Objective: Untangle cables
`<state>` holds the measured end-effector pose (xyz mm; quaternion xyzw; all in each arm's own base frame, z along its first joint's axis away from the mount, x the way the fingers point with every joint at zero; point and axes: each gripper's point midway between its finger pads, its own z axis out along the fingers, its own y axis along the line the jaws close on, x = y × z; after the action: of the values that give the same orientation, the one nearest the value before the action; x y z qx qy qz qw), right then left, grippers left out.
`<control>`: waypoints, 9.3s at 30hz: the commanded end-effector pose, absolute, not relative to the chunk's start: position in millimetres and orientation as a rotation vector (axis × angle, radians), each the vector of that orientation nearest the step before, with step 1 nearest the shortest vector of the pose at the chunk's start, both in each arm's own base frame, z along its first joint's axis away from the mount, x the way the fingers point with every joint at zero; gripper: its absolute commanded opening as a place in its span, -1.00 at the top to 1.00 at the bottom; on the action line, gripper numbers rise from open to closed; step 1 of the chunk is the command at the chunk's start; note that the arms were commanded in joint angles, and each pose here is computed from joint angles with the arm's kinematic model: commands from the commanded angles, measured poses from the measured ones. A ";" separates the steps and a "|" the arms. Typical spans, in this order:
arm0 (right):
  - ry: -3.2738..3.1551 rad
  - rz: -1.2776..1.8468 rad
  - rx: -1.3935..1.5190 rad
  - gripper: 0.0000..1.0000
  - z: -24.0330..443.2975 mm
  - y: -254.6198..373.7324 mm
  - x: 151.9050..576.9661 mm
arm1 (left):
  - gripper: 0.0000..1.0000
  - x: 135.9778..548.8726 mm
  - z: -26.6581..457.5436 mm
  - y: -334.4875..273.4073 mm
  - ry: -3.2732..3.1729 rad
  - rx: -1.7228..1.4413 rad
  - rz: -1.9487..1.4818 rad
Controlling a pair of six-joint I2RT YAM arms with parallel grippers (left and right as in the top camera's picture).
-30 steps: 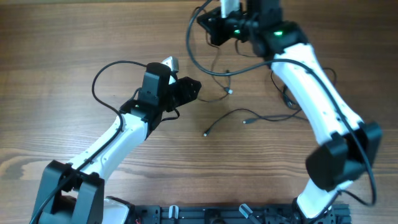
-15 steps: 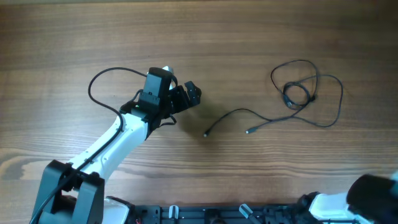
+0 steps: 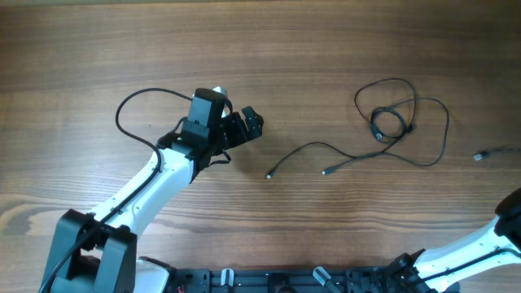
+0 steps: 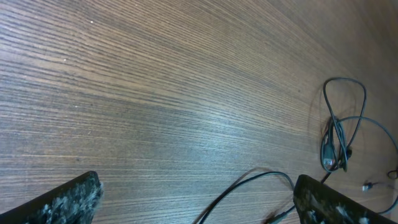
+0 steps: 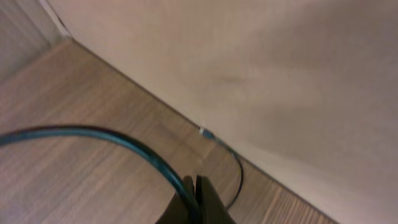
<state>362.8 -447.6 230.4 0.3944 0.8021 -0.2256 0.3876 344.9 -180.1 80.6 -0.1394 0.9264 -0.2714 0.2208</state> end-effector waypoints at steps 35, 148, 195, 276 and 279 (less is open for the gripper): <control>2.611 0.382 0.815 -0.99 135.2 -178.1 388.4 | -1.00 347.0 81.4 -176.2 2.548 -0.385 -0.728; 2.253 -0.418 0.263 0.89 65.9 -230.5 626.8 | 0.92 295.9 -28.4 -55.8 2.766 -1.171 -0.105; 3.186 0.290 0.879 0.91 -42.3 166.1 284.4 | -1.00 317.4 54.2 -66.1 2.607 -0.900 -0.259; 1.566 0.433 2.197 -0.04 104.3 -89.7 365.3 | -1.00 311.3 51.6 -64.8 2.631 -0.908 -0.241; 1.768 0.594 1.844 -0.99 127.9 -77.8 402.6 | -1.00 311.3 51.6 -64.8 2.631 -0.908 -0.241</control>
<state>384.0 -90.6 118.0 0.7528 0.5847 0.1854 0.2391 311.1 -68.6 50.3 -0.3218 0.9275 -0.0896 0.1681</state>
